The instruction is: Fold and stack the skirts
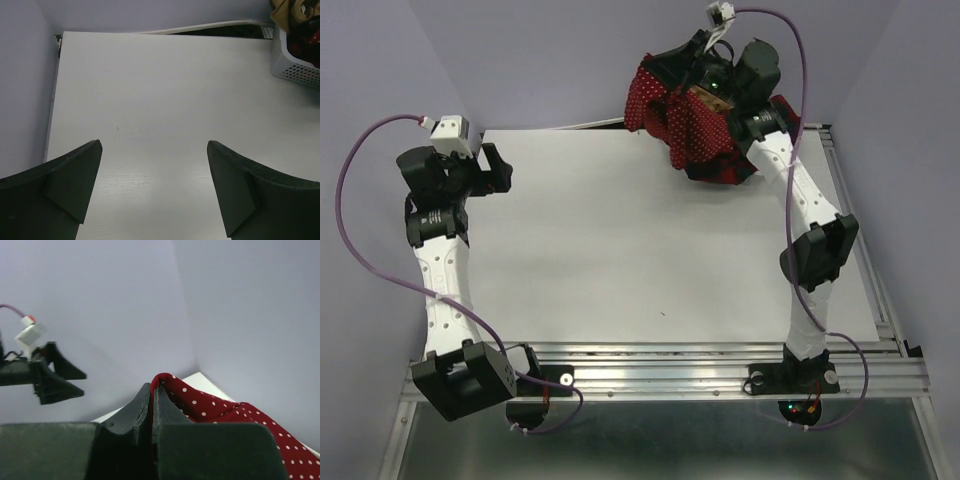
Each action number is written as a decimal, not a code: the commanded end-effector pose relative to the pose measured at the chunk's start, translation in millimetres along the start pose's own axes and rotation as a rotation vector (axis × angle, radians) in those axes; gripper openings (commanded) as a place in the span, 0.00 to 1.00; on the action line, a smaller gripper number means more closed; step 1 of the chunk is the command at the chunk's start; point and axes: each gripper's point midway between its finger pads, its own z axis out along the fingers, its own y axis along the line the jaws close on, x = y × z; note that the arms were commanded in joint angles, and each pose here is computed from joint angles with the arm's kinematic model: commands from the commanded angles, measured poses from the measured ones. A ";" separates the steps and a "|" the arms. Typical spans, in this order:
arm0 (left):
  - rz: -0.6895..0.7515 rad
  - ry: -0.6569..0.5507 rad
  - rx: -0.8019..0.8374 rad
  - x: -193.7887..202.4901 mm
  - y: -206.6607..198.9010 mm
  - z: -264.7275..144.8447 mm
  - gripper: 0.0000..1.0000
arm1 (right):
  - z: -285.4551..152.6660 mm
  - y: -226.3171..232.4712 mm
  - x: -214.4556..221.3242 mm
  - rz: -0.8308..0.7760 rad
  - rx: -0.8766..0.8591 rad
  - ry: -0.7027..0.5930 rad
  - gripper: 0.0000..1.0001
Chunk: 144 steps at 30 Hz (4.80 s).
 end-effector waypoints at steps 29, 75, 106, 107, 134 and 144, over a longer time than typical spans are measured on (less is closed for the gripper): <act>0.462 0.509 0.418 181.5 -34.7 -28.4 0.96 | -224.9 7.7 313.2 0.228 0.299 0.820 1.00; 0.042 0.738 0.616 243.8 -111.6 50.8 0.00 | -163.3 82.0 394.1 -0.240 0.012 1.101 0.64; 0.170 0.640 0.510 206.4 -93.5 58.8 0.00 | -156.4 39.5 311.5 -0.369 0.058 1.062 0.01; 0.173 0.640 0.506 205.5 -92.5 58.1 0.00 | -158.5 40.2 309.3 -0.372 0.059 1.064 0.01; 0.439 0.149 0.115 67.8 -50.1 42.6 0.00 | -163.2 -65.1 181.6 -0.177 0.437 0.796 0.01; 0.638 -0.191 0.104 -60.7 -67.5 23.0 0.00 | -112.5 -84.4 44.0 -0.365 0.509 0.408 0.01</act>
